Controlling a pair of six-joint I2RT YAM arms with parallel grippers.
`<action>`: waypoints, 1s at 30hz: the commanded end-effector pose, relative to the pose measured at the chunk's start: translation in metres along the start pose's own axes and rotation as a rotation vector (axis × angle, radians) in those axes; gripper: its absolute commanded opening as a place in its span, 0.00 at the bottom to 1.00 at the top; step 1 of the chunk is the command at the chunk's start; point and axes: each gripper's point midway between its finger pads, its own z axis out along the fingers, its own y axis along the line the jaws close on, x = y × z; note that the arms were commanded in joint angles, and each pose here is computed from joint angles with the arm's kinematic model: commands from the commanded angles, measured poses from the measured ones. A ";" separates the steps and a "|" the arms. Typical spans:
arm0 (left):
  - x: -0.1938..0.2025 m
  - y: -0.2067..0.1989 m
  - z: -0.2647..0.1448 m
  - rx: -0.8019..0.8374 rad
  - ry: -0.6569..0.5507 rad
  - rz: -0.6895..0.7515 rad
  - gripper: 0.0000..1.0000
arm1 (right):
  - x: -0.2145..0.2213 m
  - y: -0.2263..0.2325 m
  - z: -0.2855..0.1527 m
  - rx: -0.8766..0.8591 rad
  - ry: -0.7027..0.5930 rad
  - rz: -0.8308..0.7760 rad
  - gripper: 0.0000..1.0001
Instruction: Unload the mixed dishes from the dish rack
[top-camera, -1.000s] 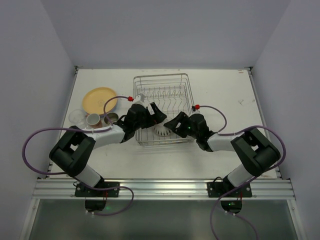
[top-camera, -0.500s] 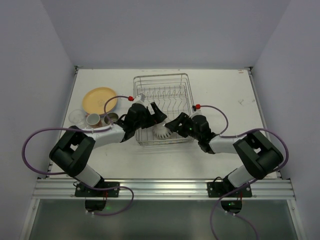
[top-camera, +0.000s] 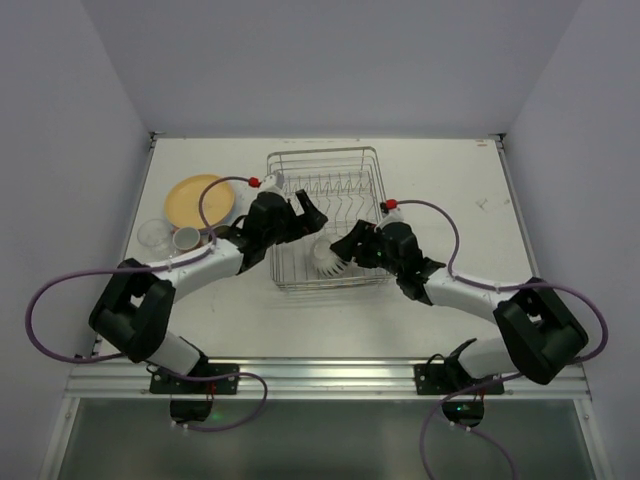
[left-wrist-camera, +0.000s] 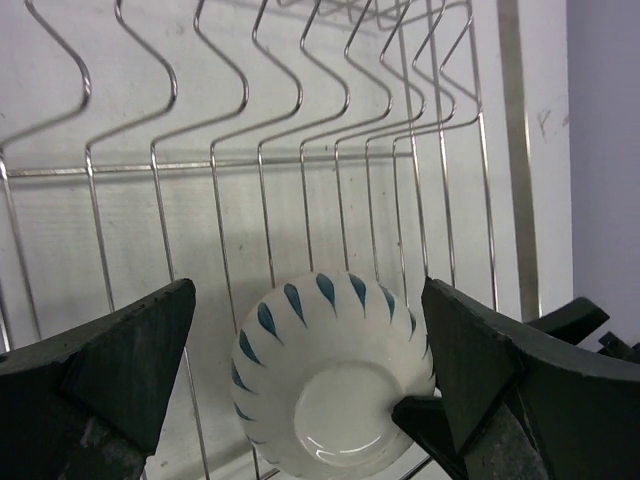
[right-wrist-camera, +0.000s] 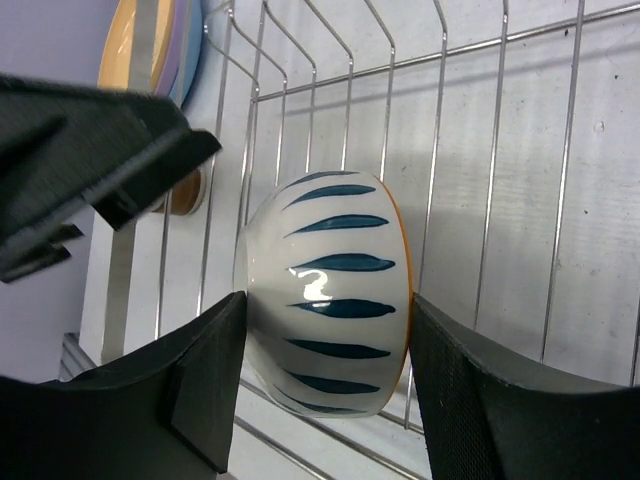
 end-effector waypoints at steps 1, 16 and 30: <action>-0.058 -0.021 -0.025 0.021 -0.140 0.045 1.00 | -0.039 0.032 -0.011 -0.013 -0.122 -0.095 0.01; -0.130 -0.029 -0.119 0.027 -0.298 0.099 1.00 | -0.082 0.037 -0.026 0.242 -0.151 -0.294 0.00; -0.121 -0.021 -0.133 0.014 -0.289 0.120 1.00 | -0.137 0.042 -0.061 0.485 -0.169 -0.537 0.00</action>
